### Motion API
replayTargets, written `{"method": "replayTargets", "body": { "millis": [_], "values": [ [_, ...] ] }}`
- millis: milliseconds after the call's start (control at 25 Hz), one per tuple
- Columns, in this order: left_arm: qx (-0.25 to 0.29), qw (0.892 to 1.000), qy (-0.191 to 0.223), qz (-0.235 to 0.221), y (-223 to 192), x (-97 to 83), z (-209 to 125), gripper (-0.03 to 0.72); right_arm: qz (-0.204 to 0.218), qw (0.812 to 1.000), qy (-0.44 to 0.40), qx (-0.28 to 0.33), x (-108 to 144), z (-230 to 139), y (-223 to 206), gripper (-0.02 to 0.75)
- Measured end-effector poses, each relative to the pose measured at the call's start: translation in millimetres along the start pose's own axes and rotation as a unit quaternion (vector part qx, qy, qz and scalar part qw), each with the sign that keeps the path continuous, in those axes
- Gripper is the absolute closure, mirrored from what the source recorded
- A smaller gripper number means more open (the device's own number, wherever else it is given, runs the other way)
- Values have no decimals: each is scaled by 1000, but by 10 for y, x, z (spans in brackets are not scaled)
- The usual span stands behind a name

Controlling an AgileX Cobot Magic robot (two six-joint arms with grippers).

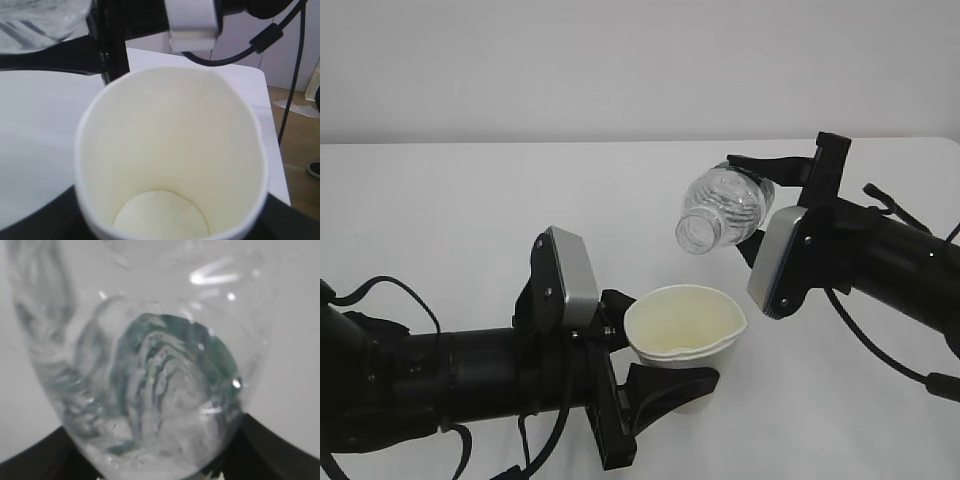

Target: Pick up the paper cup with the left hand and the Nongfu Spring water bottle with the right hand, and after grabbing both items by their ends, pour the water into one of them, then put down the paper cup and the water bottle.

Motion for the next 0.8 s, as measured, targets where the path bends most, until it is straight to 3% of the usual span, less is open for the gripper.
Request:
{"method": "replayTargets", "body": {
  "millis": [800],
  "values": [
    [0,1000,4,8,0,28,1,243,-5,998,66,5,-19,-15,0,258]
  ]
}}
Point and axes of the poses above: a point on each arm's last joint axis where the gripper is mounted, y pointing back along that axis away from the gripper, x along the wrist's bending axis when the last joint is at zero, z = x × y, the point moved 9 cm from there along -y, pointing out along that axis toward the gripper, and after that the axes turned 13 degrees about -y, right-handed, at the moved point
